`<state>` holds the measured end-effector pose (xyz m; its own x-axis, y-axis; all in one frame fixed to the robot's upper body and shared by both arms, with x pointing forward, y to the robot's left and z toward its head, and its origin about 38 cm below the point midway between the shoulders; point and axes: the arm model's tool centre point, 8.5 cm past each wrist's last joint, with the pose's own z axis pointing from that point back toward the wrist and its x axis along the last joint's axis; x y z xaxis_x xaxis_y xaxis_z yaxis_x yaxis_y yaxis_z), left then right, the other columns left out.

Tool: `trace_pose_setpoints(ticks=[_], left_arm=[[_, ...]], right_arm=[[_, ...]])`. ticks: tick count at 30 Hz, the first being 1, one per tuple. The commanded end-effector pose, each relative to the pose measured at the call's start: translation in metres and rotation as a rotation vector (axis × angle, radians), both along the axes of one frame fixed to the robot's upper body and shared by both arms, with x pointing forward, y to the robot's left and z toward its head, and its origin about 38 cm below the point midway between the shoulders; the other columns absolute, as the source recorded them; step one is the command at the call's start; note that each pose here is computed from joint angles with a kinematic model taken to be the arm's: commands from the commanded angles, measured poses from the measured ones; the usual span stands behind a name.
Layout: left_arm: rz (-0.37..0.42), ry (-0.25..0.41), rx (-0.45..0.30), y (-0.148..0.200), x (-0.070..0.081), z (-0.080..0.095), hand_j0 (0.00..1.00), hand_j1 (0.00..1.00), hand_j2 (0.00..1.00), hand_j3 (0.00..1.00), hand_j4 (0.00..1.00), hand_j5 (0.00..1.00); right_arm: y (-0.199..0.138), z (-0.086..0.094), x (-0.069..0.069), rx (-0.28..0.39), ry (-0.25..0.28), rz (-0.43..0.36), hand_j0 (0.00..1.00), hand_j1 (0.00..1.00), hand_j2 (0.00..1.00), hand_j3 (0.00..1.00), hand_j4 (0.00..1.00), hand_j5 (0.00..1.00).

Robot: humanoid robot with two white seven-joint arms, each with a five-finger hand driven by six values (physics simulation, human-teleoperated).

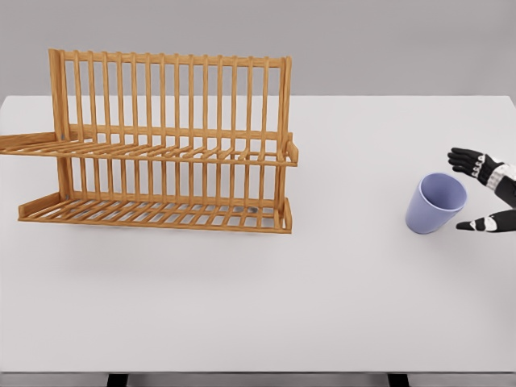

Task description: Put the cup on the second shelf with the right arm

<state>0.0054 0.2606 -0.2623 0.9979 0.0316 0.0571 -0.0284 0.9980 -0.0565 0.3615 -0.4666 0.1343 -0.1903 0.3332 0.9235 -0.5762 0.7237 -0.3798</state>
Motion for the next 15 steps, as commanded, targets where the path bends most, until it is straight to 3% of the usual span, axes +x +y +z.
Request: trace_pose_setpoints(ticks=[1,15], left_arm=[[0.0,0.001,0.0,0.0,0.0,0.0,1.0,1.0,1.0,1.0,1.0,1.0],[0.0,0.001,0.0,0.0,0.0,0.0,1.0,1.0,1.0,1.0,1.0,1.0]], right_arm=[[0.001,-0.002,0.0,0.004,0.002,-0.002,1.0,1.0,1.0,1.0,1.0,1.0],[0.012,-0.017,0.002,0.029,0.012,0.0,1.0,1.0,1.0,1.0,1.0,1.0]])
